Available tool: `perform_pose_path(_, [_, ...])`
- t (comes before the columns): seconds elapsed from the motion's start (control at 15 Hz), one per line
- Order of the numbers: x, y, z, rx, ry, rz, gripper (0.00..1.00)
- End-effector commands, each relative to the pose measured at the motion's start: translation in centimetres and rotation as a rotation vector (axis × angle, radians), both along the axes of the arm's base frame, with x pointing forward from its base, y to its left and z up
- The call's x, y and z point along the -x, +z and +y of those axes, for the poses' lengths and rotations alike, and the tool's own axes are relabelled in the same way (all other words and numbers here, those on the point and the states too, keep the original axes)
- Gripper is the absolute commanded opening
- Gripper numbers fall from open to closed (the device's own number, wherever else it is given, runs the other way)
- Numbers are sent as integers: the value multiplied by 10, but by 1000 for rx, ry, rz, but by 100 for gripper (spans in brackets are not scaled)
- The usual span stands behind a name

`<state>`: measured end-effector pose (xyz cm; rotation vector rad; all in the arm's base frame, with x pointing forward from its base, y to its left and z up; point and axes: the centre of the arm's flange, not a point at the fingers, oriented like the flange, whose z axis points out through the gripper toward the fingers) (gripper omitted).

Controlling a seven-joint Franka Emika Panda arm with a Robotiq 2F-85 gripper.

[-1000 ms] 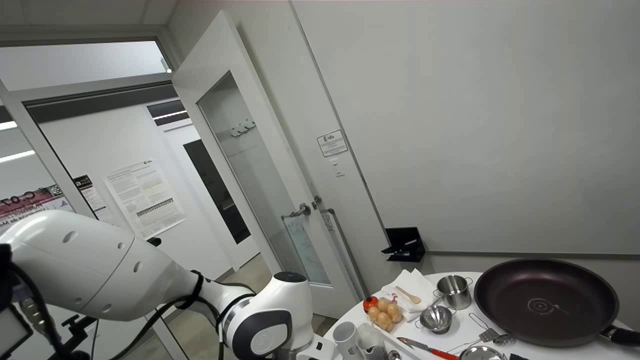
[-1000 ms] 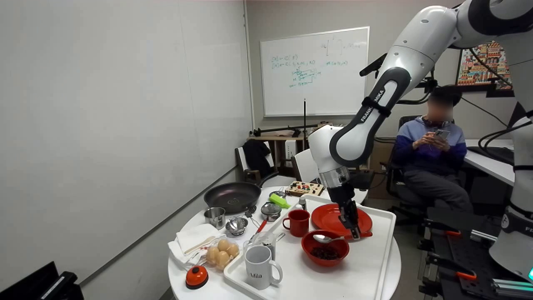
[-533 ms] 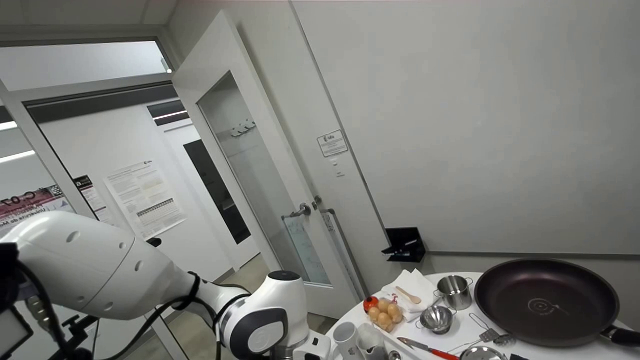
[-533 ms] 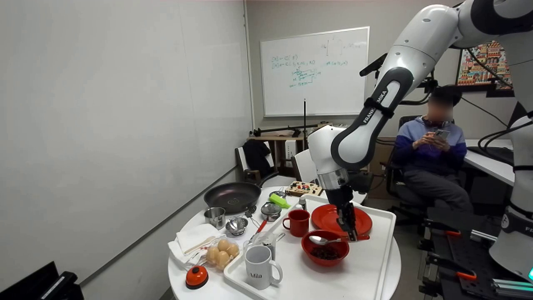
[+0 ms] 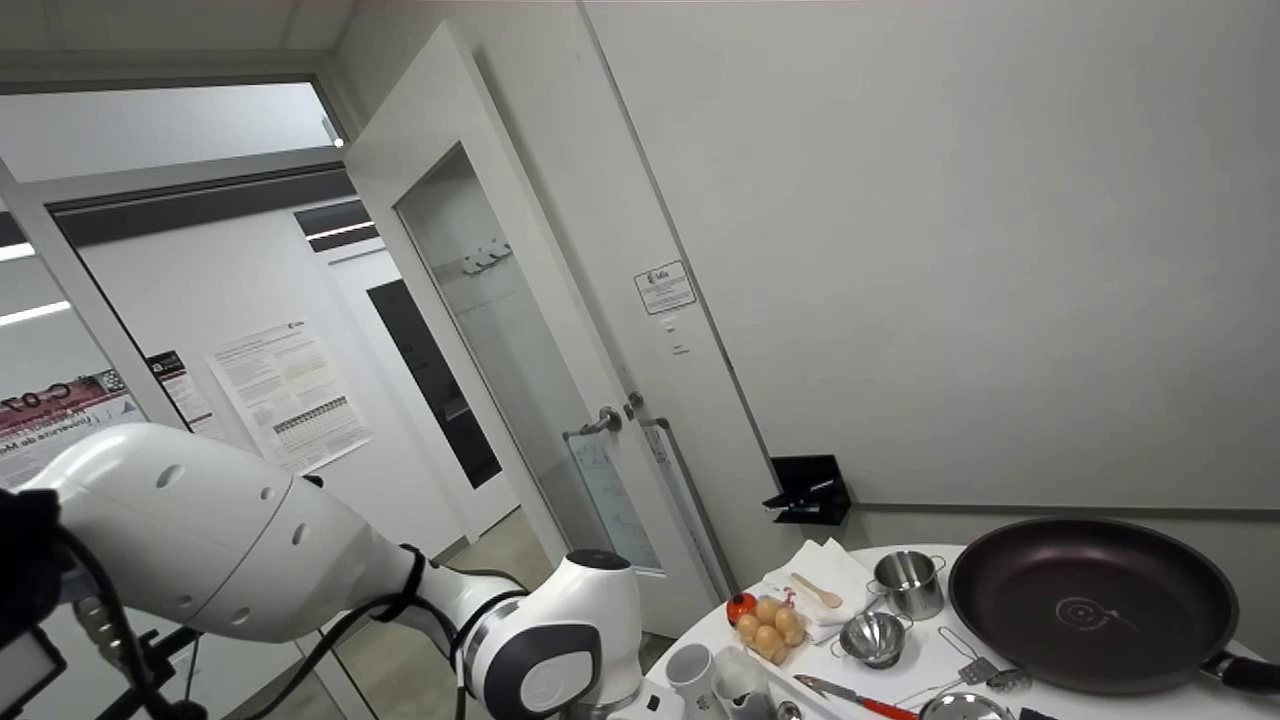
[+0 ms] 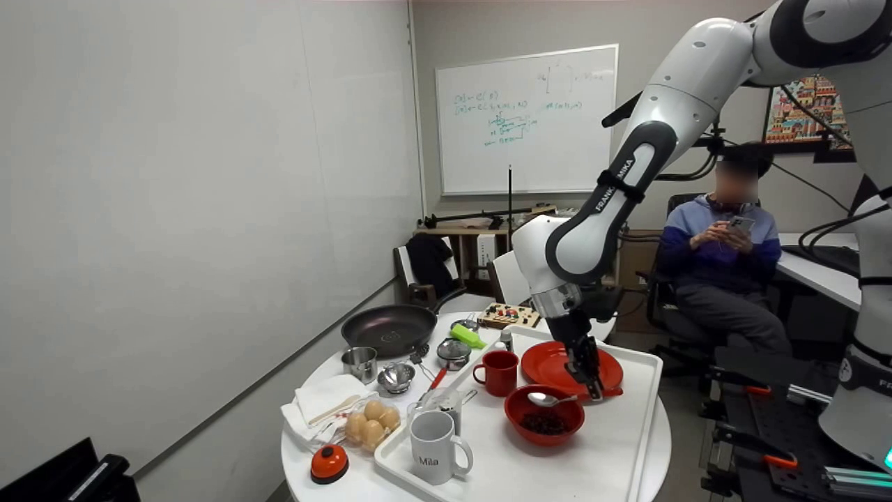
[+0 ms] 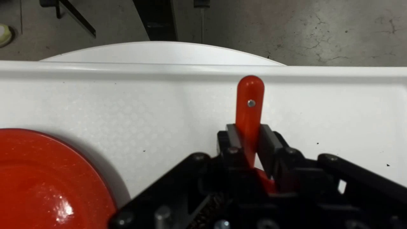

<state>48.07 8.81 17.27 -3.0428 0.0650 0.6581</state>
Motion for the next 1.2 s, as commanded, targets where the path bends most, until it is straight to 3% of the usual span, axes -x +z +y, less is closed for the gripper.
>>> perform_pose_path(0.0, [-1, -2, -1, 1, -1, 14, 5])
perform_pose_path(0.07, [-2, -4, -1, 1, -2, 17, 19])
perform_pose_path(0.2, [-2, -5, -1, 2, -2, 19, 19])
perform_pose_path(0.27, [0, -5, 0, -2, 3, 21, 5])
perform_pose_path(1.13, [-18, 4, -7, 73, 59, 105, 5])
